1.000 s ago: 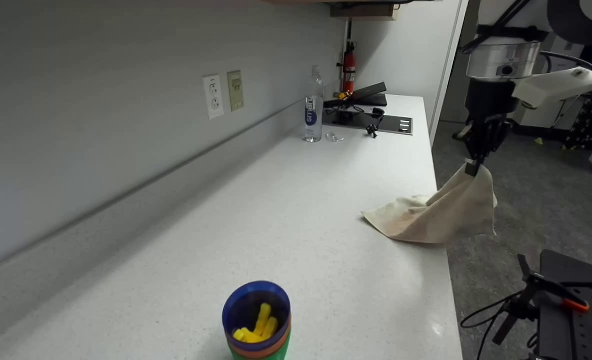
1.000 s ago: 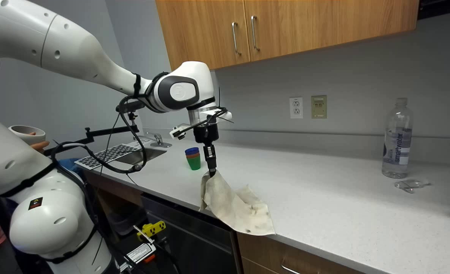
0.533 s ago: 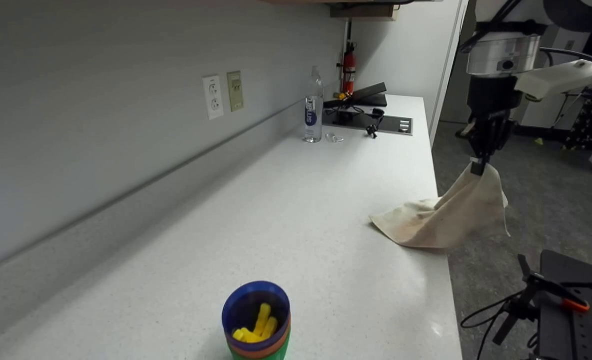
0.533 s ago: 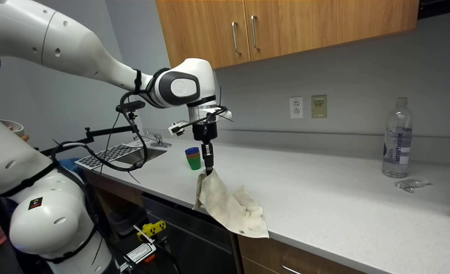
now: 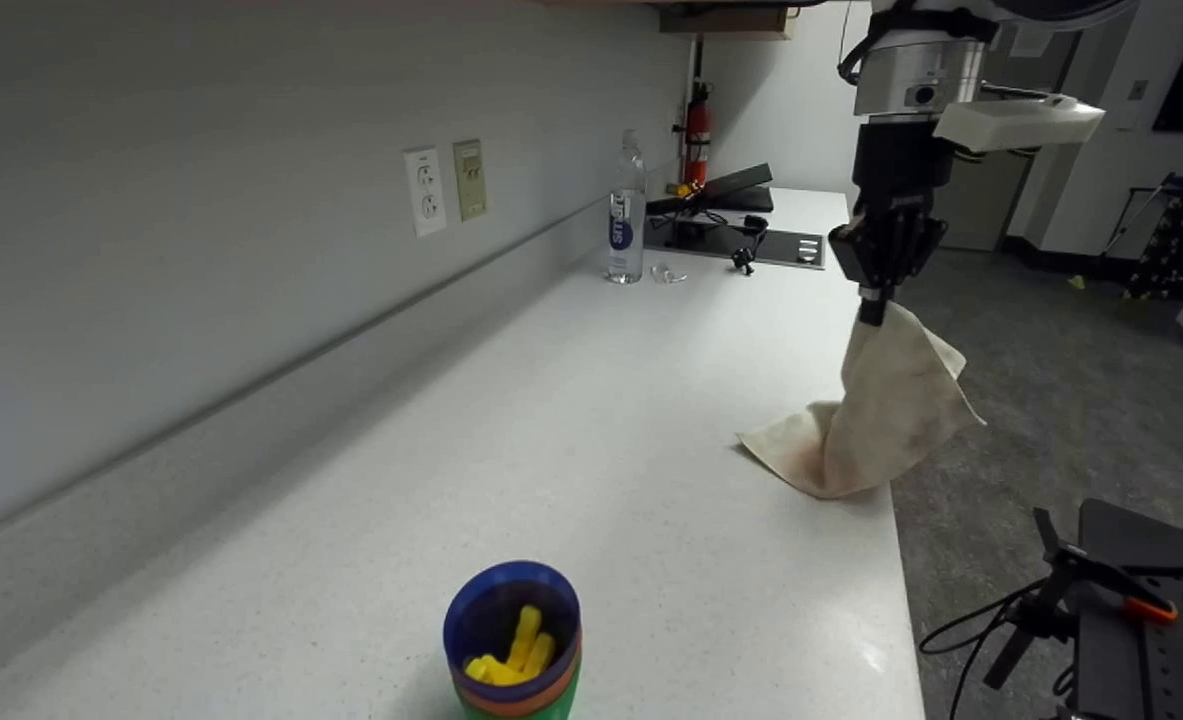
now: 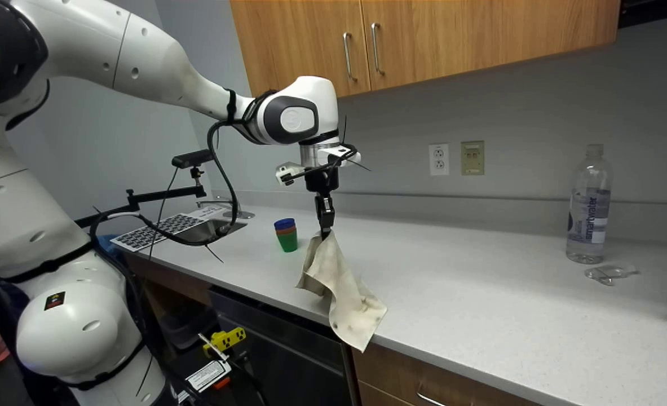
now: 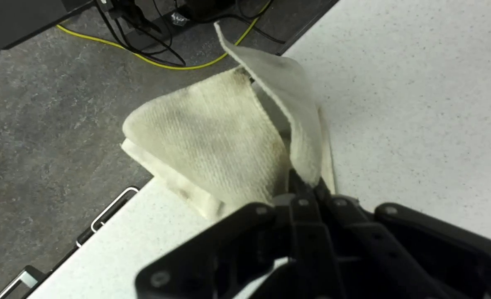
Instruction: Pick up the cloth and put it back down
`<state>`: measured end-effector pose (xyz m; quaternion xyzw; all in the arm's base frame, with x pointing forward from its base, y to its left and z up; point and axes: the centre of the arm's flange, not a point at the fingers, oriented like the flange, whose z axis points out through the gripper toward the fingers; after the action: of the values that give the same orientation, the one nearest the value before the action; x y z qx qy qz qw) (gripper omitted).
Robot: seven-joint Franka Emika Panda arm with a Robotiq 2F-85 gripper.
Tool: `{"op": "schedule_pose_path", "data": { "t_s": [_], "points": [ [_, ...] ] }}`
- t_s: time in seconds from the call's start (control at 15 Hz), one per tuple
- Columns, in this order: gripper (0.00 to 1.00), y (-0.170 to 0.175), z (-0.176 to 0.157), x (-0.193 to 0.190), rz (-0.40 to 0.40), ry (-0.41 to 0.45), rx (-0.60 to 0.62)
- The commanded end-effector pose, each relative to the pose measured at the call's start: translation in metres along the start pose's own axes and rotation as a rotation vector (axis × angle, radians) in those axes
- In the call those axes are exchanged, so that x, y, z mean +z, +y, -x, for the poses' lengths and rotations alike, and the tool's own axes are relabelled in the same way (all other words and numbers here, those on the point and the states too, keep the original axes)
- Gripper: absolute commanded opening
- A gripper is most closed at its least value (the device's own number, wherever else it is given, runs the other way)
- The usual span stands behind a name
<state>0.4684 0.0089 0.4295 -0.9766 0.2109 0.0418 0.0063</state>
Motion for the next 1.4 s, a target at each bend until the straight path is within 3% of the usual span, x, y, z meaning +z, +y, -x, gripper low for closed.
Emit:
{"op": "schedule_pose_path", "data": {
  "t_s": [0.0,0.47,0.73,1.0,1.33],
  "points": [
    [0.01,-0.018,-0.011,-0.018,-0.064,0.042,-0.037],
    [0.01,-0.037,-0.015,-0.037,-0.212,0.196,-0.099],
    [0.01,-0.038,-0.018,-0.043,-0.191,0.234,-0.16],
    [0.01,-0.035,-0.014,-0.043,-0.155,0.176,-0.165],
    [0.01,-0.034,-0.005,-0.039,-0.128,0.042,-0.156]
  ]
}}
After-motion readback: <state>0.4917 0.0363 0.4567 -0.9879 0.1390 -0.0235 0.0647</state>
